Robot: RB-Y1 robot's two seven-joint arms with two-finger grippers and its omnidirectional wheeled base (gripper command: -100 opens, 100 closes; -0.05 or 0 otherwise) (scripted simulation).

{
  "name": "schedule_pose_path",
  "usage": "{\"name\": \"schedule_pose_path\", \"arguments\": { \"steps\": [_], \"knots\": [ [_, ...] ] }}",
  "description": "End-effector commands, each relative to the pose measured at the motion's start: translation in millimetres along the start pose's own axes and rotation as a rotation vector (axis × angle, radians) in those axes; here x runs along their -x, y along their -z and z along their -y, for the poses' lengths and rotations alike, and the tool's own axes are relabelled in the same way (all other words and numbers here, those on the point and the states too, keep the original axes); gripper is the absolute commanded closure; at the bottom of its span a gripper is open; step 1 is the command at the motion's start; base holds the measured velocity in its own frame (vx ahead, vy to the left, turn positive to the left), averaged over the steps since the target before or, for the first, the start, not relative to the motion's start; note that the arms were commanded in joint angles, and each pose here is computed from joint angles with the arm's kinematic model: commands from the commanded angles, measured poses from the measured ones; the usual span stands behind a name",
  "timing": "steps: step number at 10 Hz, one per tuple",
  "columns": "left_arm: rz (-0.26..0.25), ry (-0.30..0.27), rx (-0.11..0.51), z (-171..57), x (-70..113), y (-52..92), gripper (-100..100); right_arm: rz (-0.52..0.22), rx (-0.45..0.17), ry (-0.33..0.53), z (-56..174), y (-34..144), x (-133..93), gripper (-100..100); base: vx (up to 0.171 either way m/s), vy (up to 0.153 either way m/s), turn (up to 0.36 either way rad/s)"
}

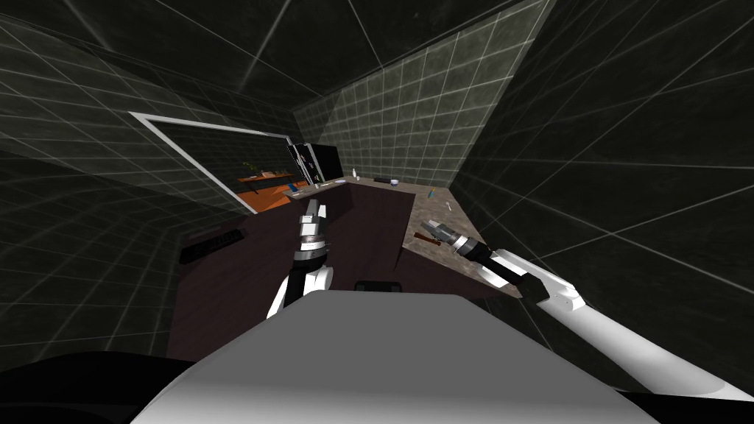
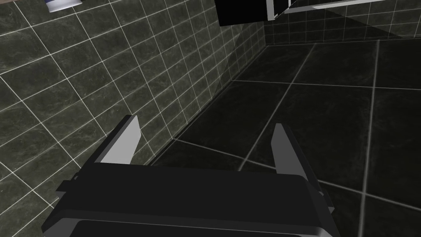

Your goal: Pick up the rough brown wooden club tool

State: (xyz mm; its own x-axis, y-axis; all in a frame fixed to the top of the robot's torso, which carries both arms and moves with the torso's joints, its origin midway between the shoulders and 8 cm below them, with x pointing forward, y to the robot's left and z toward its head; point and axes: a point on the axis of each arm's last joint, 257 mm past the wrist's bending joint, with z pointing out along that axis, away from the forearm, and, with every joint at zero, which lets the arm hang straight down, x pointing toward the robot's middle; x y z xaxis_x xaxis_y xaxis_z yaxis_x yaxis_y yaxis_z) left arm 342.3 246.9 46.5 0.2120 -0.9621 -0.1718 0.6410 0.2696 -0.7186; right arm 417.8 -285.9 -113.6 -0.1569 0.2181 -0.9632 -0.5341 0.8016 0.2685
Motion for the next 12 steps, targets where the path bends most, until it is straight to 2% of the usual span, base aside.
{"name": "schedule_pose_path", "arguments": {
  "steps": [1,5,6,9,10,12],
  "knots": [
    [0.0,0.0,0.0,0,0.0,0.0,0,0.0,0.0,0.0,0,0.0,0,-100,0.005,0.002,0.017],
    [0.0,0.0,0.0,0,0.0,0.0,0,0.0,0.0,0.0,0,0.0,0,-100,0.0,0.0,0.001],
    [0.0,0.0,0.0,0,0.0,0.0,0,-0.052,-0.018,0.006,9,6.4,-13,-100,0.019,0.005,0.078],
    [0.0,0.0,0.0,0,0.0,0.0,0,-0.13,-0.051,0.016,25,17.9,-31,-100,0.016,-0.005,0.093],
    [0.0,0.0,0.0,0,0.0,0.0,0,-0.13,-0.051,0.016,25,17.9,-31,-100,0.004,-0.008,0.043],
    [0.0,0.0,0.0,0,0.0,-0.1,0,-0.194,-0.081,0.024,39,29.1,-45,-100,-0.117,-0.058,0.264]
  ]
}}
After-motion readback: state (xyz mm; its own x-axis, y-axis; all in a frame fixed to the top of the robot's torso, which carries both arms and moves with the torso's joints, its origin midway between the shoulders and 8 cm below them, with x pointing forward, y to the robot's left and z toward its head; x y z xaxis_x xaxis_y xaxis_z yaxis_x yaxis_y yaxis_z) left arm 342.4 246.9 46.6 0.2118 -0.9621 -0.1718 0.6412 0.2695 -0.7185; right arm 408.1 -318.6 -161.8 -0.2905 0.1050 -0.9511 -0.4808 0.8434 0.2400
